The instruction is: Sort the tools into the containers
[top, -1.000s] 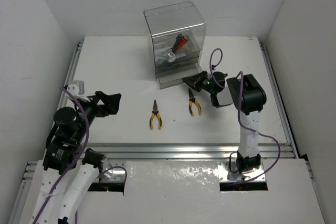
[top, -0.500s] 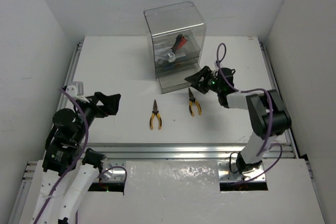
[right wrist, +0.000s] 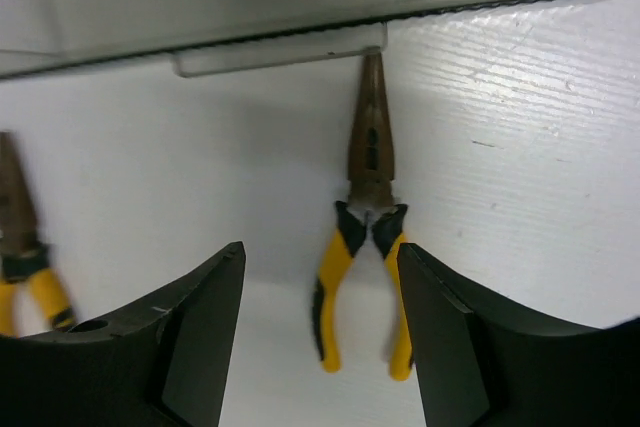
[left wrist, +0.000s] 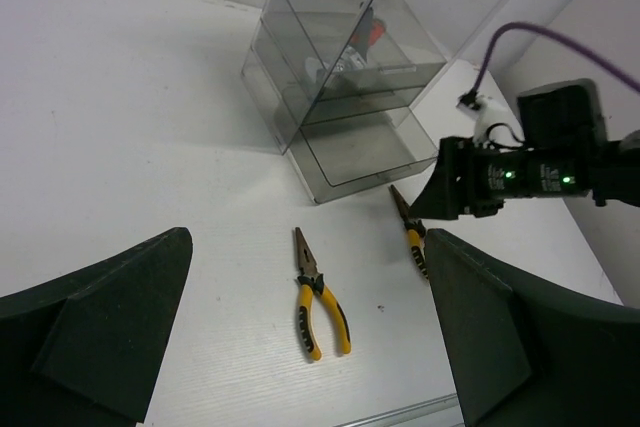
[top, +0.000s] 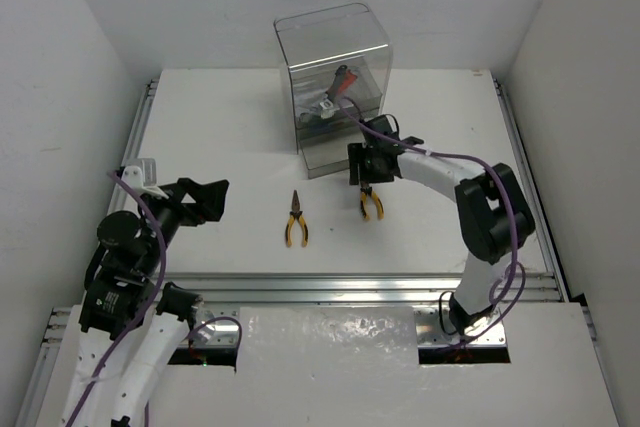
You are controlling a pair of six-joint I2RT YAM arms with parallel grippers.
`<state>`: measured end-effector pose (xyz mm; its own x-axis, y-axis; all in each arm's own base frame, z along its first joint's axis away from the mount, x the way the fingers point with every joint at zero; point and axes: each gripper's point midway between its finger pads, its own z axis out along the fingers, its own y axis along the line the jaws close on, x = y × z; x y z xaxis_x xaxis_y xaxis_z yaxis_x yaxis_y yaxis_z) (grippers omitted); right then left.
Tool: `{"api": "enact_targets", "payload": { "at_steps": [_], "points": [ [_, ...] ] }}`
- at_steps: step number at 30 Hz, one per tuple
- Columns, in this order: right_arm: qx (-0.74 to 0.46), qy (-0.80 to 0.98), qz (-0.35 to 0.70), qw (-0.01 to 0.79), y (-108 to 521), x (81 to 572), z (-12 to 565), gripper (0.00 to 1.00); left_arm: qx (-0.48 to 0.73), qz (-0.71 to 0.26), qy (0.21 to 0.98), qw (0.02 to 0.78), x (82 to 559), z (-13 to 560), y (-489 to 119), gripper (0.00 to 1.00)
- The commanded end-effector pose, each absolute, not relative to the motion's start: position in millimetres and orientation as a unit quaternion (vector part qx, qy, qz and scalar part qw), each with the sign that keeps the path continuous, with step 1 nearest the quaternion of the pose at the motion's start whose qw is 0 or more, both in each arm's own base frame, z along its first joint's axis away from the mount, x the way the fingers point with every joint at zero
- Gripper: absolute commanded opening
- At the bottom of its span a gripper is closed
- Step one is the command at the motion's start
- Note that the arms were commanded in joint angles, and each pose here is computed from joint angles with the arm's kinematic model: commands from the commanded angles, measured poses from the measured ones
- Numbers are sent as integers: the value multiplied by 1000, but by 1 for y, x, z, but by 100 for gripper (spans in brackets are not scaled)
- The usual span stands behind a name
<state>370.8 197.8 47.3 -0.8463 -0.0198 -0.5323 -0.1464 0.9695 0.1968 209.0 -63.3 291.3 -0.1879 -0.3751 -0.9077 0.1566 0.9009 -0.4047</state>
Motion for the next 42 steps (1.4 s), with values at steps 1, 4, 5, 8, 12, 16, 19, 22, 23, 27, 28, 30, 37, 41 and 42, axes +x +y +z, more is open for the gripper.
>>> {"api": "enact_targets", "payload": {
  "at_steps": [1,4,5,8,12,16,19,22,23,27,28,30,37,41,42],
  "points": [
    [-104,963,28,246,176,370,32,63,-66,-221,721,653,207,306,-66,100],
    [-114,965,23,237,179,375,18,60,-67,-222,719,656,206,307,-65,100],
    [-117,964,26,239,182,377,16,60,-67,-222,718,656,206,307,-65,100],
    [-129,963,30,237,186,383,5,60,-66,-223,718,656,206,307,-66,100],
    [-142,965,37,216,192,383,-10,55,-67,-222,716,658,205,308,-65,100],
    [-142,971,36,191,192,377,-24,33,-66,-224,714,660,204,309,-65,100],
    [-134,972,40,190,190,366,-24,21,-66,-223,714,661,203,310,-65,100],
    [-138,968,45,206,192,355,-13,8,-66,-223,714,661,203,310,-65,100],
    [-139,966,45,212,192,350,-7,6,-65,-224,713,661,203,310,-65,100],
    [-141,957,66,246,198,334,16,0,-68,-223,714,661,203,309,-64,100],
    [-141,954,74,255,201,331,22,0,-67,-223,714,661,203,309,-64,100],
    [-133,947,91,279,202,328,38,0,-68,-223,712,662,203,311,-64,100],
    [-106,928,113,339,199,327,69,0,-70,-221,714,661,203,309,-63,100],
    [-91,911,134,379,203,333,89,0,-71,-221,714,661,204,309,-63,100],
    [-89,905,141,392,204,335,98,0,-71,-221,714,661,204,309,-63,100]
  ]
}}
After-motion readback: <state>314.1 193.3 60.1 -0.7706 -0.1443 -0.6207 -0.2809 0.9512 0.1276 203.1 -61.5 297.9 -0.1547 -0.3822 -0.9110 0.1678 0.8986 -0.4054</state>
